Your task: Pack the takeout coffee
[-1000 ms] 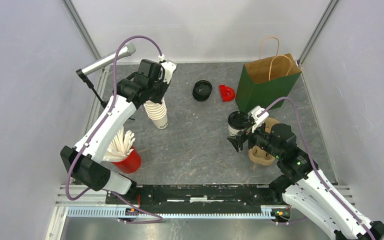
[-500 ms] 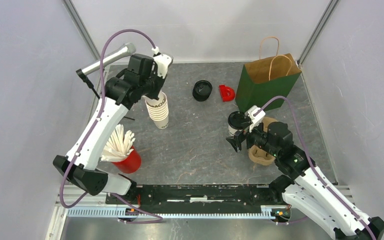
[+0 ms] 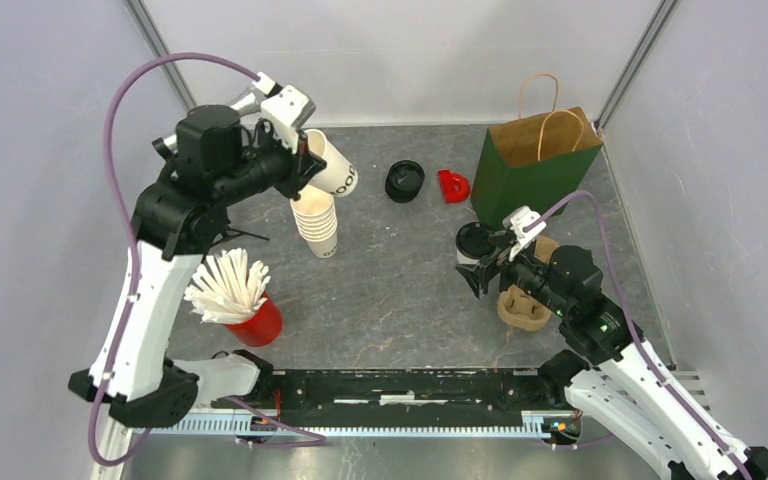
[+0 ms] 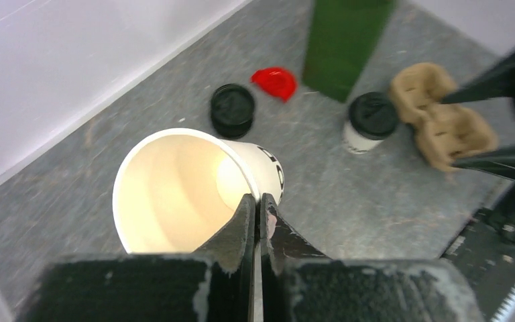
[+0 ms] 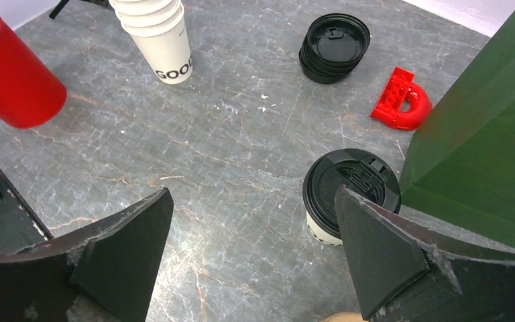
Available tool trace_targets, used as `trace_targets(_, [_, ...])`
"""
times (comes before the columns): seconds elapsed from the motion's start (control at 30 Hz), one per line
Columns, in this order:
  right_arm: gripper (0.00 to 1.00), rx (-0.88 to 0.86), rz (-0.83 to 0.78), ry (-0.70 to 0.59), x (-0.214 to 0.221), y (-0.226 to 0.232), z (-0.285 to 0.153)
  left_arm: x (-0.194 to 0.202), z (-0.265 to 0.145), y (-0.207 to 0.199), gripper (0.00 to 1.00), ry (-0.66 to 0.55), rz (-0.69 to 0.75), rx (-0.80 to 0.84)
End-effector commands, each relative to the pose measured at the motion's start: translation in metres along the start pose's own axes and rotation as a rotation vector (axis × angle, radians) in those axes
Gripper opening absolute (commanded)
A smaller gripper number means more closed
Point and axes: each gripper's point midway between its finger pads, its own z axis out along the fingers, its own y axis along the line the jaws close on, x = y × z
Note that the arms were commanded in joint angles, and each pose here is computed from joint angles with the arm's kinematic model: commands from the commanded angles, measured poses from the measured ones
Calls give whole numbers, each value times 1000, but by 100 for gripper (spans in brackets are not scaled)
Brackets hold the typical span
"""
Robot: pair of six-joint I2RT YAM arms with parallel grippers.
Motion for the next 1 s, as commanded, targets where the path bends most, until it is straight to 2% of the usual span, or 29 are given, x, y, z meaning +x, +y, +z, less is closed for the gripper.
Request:
trace_targets(0.0, [98, 21, 32, -103, -36, -1, -6, -17, -22, -51, 2, -120, -51, 257])
trace_targets(0.23, [98, 136, 95, -87, -29, -18, -14, 49, 6, -81, 2, 6, -122, 370])
trace_targets(0.37, [98, 195, 93, -104, -38, -27, -26, 77, 20, -117, 2, 110, 30, 372])
trace_targets(0.57, [98, 246, 116, -161, -51, -34, -42, 100, 33, -130, 2, 155, 63, 278])
trace_targets(0.77, [98, 315, 119, -201, -46, -46, -49, 153, 59, -144, 2, 237, 167, 223])
trace_targets(0.83, [98, 296, 128, -212, -46, -42, -47, 168, 71, -149, 3, 250, 189, 216])
trace_targets(0.97, [98, 199, 123, -225, -48, -26, -41, 190, 90, -145, 3, 250, 197, 98])
